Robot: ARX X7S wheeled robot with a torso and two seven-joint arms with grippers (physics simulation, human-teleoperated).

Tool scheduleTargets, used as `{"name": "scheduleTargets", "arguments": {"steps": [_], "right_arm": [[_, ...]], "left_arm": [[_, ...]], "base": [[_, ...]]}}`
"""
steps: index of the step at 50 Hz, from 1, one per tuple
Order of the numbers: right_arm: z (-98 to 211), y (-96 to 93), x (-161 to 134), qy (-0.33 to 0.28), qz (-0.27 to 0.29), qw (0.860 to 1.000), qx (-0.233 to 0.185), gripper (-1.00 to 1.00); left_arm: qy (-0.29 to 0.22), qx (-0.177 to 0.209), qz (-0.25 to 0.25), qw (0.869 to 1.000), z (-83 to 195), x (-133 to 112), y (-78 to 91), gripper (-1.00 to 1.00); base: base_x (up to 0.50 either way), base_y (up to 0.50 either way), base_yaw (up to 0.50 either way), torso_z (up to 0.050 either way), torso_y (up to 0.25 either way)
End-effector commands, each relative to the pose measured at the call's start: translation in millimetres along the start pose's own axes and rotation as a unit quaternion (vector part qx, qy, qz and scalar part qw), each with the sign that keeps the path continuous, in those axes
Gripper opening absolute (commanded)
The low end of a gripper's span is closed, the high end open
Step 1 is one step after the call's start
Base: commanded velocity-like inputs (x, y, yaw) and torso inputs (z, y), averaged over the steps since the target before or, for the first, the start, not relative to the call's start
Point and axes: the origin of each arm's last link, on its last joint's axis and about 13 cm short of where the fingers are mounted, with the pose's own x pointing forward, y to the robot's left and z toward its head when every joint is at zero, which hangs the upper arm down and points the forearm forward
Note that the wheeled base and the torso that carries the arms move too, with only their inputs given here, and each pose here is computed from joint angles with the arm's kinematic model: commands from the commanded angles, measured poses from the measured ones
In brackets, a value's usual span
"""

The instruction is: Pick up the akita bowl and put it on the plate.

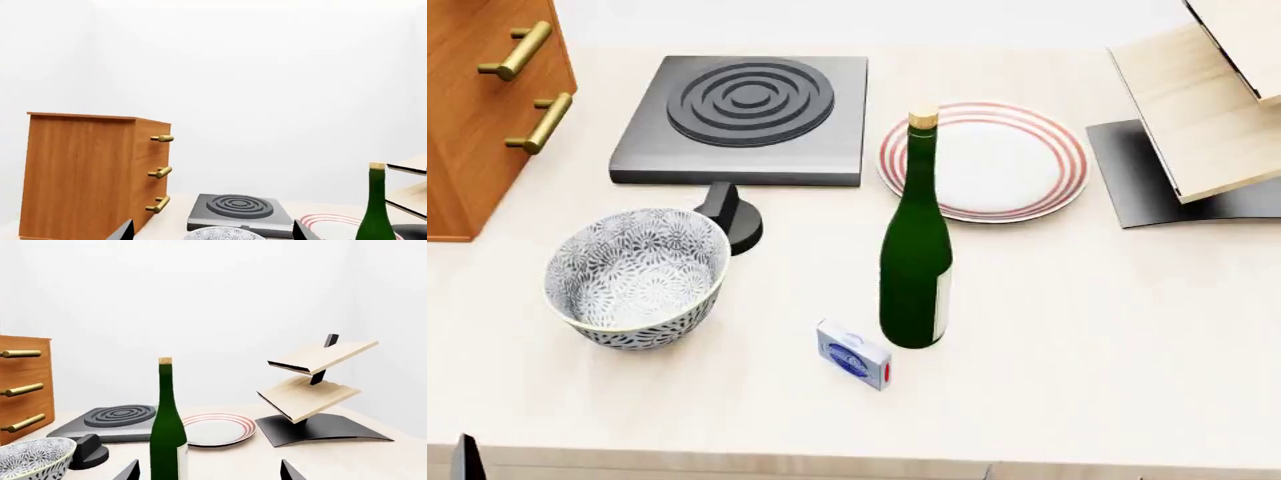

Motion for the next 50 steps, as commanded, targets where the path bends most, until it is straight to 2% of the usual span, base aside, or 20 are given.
{"name": "scheduleTargets", "arguments": {"steps": [1, 8, 14, 38, 50], "right_arm": [[4.6, -11.7, 6.7, -0.009, -0.041, 0.999, 0.005, 1.00], [7.1, -26.1, 13.7, -0.010, -0.085, 0.996, 0.012, 1.00], [5.8, -26.0, 14.8, -0.011, -0.094, 0.995, 0.012, 1.00], [4.8, -22.1, 12.7, 0.001, -0.064, 0.997, 0.038, 1.00], [4.5, -21.9, 12.9, 0.002, -0.062, 0.997, 0.036, 1.00]], "left_arm": [[-0.022, -0.001, 0.040, 0.999, 6.5, 6.6, 12.9, 1.00], [-0.026, -0.004, 0.073, 0.997, 6.9, 13.2, 23.2, 1.00], [-0.031, -0.004, 0.080, 0.996, 9.0, 12.5, 24.4, 1.00], [-0.036, 0.001, 0.070, 0.997, 8.1, 11.4, 20.8, 1.00], [-0.036, 0.001, 0.071, 0.997, 8.2, 11.5, 21.4, 1.00]], "base": [[0.00, 0.00, 0.00, 0.000, 0.000], [0.00, 0.00, 0.00, 0.000, 0.000], [0.00, 0.00, 0.00, 0.000, 0.000], [0.00, 0.00, 0.00, 0.000, 0.000], [0.00, -0.24, 0.00, 0.000, 0.000]]}}
